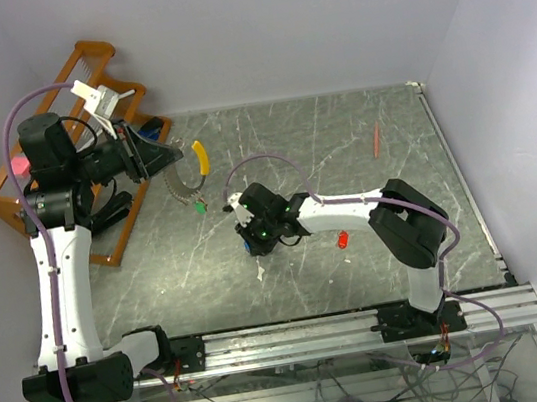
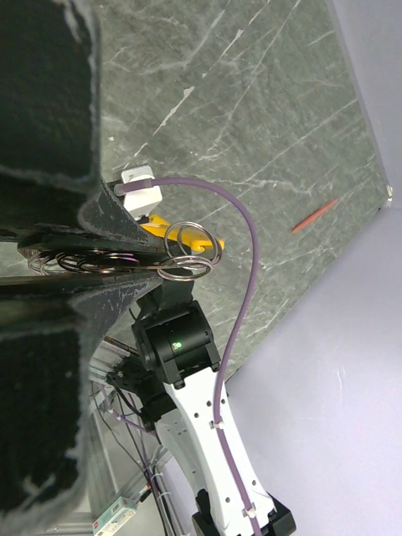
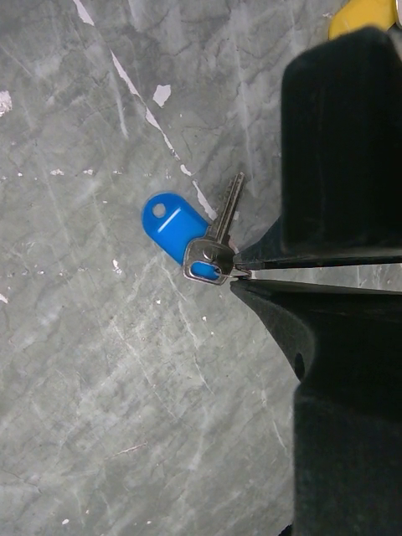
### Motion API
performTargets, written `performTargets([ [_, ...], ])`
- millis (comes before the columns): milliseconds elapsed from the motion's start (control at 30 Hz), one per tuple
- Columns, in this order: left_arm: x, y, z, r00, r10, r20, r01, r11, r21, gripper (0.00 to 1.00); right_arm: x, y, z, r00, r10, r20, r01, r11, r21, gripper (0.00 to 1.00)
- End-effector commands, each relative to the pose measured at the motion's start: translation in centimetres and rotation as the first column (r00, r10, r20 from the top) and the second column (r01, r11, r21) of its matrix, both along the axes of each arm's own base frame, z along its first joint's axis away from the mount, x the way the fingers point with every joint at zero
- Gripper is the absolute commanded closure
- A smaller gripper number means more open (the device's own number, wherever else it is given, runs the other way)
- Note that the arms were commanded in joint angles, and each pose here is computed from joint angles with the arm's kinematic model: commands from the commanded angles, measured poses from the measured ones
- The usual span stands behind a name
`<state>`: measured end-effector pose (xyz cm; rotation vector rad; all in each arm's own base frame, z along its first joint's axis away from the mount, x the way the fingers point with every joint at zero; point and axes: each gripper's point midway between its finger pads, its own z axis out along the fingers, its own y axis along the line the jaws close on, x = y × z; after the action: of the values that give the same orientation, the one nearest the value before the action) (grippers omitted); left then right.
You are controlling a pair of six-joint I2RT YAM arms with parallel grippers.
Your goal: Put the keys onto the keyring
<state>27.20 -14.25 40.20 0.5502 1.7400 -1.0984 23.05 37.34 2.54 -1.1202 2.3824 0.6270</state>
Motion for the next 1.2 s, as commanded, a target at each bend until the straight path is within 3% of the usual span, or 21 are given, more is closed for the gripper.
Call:
performTargets([
  [0,-0.7,0.0,1.2,0.998,-0.017,0.053,0.017,1.000,-0.013,0.93,-0.1,-0.3,-0.4,1.000,0.002,0.013,-0.002,1.000,-0.020,0.89],
  [600,-0.8,0.1,1.5,0.998,-0.017,0.059,0.018,1.000,-0.022,0.93,-0.1,-0.2,-1.2,1.000,0.003,0.000,-0.003,0.999,-0.044,0.82],
  [933,-0.8,0.2,1.5,0.998,-0.015,0.061,0.016,1.000,-0.022,0.93,-0.2,0.2,-1.2,1.000,0.019,-0.007,-0.020,0.999,-0.038,0.99],
  [1167,-0.7,0.4,1.3,0.998,-0.006,0.061,0.007,1.000,-0.011,0.93,0.4,0.1,0.9,0.999,-0.008,0.052,0.007,1.000,0.010,1.00],
])
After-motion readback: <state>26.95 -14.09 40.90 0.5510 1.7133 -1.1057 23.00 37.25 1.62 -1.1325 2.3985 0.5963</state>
